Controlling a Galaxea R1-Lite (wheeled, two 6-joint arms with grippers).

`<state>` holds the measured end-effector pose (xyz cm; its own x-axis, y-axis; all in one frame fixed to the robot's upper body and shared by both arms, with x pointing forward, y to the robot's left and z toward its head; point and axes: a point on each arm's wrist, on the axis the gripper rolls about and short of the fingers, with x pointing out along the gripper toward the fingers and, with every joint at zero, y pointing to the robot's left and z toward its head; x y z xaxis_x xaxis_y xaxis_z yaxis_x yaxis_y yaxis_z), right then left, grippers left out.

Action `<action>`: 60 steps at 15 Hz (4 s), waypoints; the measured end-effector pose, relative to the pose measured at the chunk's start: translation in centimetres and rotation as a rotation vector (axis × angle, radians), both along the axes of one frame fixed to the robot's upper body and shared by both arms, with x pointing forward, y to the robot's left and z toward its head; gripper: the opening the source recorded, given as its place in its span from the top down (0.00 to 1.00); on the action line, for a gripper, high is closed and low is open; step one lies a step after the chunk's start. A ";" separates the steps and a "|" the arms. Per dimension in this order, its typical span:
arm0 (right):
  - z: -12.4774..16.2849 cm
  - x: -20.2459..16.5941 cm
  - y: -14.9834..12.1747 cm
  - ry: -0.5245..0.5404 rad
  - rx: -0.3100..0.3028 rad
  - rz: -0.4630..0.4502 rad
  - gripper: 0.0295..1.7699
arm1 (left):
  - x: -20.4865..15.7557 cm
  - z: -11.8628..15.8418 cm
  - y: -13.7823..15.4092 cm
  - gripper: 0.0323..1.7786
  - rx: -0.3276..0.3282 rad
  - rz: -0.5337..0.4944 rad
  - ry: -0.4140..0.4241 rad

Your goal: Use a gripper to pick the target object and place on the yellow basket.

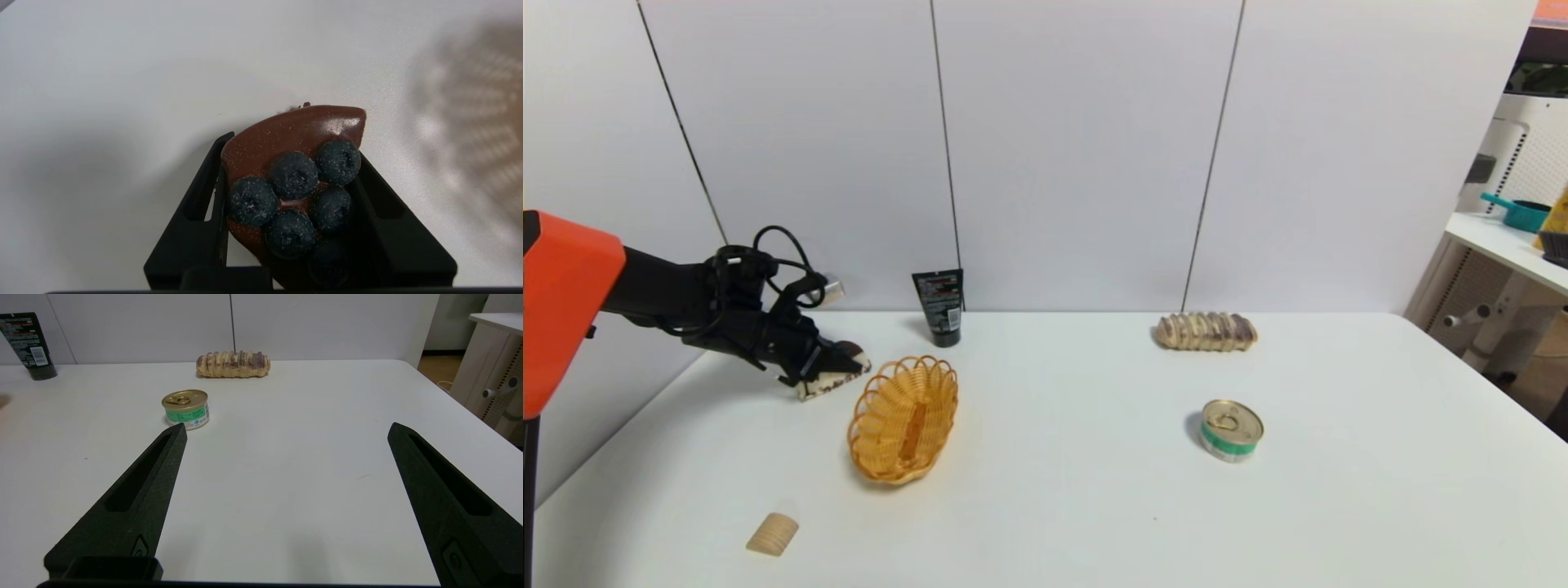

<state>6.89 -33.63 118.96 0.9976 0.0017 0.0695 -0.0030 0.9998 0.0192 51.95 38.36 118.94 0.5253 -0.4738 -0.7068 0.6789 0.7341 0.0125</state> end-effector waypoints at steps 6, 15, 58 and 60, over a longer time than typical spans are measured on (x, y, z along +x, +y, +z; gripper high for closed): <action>0.0 0.0 0.0 0.000 0.000 0.000 0.04 | -0.2 4.5 -1.2 0.56 0.011 -0.018 -0.114; 0.0 0.0 0.0 0.000 0.000 0.000 0.04 | -8.7 17.3 -5.9 0.56 -0.093 0.059 -0.285; 0.0 0.0 0.0 0.000 0.000 0.000 0.04 | -29.7 17.3 -6.6 0.06 -0.258 0.417 -0.604; 0.0 0.0 0.0 0.000 0.001 0.000 0.04 | -33.7 15.0 -6.1 0.06 -0.275 0.435 -0.619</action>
<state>6.89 -33.63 118.96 0.9976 0.0021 0.0695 -0.0035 0.9998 0.0198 18.27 32.23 133.98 0.9611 -0.2514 -0.1143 0.2605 0.9627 0.0729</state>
